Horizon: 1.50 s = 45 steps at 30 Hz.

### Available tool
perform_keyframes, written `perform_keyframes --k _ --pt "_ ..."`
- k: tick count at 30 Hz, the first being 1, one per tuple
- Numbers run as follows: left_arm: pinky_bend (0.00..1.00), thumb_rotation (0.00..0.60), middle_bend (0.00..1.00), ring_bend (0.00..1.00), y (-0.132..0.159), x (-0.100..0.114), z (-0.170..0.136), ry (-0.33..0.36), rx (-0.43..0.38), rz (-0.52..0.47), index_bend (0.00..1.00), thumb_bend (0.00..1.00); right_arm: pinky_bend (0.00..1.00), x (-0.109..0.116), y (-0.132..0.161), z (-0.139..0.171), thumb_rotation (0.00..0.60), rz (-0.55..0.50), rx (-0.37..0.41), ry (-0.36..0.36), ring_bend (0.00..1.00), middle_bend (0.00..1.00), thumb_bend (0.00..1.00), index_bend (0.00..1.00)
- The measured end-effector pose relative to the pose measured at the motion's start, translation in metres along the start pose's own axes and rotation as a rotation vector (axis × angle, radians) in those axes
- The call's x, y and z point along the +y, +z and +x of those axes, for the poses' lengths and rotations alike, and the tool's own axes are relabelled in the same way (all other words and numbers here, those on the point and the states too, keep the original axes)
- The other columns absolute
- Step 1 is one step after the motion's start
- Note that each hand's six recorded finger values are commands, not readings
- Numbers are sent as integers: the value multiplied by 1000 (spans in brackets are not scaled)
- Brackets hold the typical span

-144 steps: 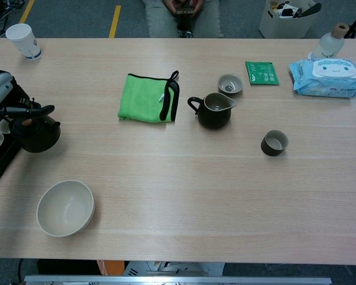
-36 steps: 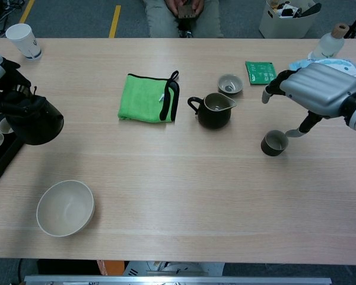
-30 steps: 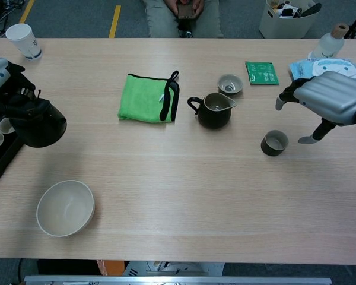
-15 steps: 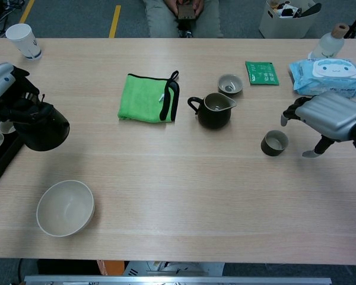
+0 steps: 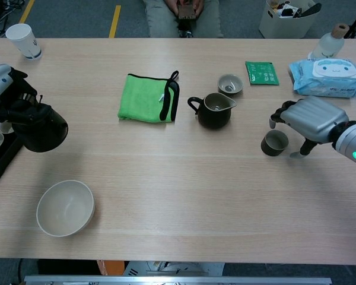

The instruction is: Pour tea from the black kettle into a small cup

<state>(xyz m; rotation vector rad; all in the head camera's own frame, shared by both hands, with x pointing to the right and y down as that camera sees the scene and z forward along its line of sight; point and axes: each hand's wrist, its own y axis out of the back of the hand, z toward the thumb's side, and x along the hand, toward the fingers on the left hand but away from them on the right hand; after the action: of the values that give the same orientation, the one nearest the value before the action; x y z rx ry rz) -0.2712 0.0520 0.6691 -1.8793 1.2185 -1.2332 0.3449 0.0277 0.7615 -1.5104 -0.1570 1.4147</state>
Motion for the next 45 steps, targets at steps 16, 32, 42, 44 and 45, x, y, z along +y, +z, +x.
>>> perform_keyframes --k 16,32,42,44,45 --pt "142 596 1000 950 -4 2 0 8 3 -8 1000 380 330 -6 5 -15 600 29 -30 31 184 289 225 468" --pt "142 600 1000 949 3 7 -3 13 -19 4 1000 380 331 48 51 -11 600 -67 112 -50 183 288 228 484" --pt "142 600 1000 949 9 10 -6 15 -30 6 1000 380 331 84 100 -24 600 -76 190 -83 183 289 226 483" --pt "142 599 1000 949 10 11 -7 18 -33 8 1000 380 331 93 113 -28 600 -71 208 -91 183 289 227 483" --pt "142 599 1000 949 10 12 -7 18 -33 8 1000 380 331 96 117 -30 600 -69 213 -95 183 289 227 483"
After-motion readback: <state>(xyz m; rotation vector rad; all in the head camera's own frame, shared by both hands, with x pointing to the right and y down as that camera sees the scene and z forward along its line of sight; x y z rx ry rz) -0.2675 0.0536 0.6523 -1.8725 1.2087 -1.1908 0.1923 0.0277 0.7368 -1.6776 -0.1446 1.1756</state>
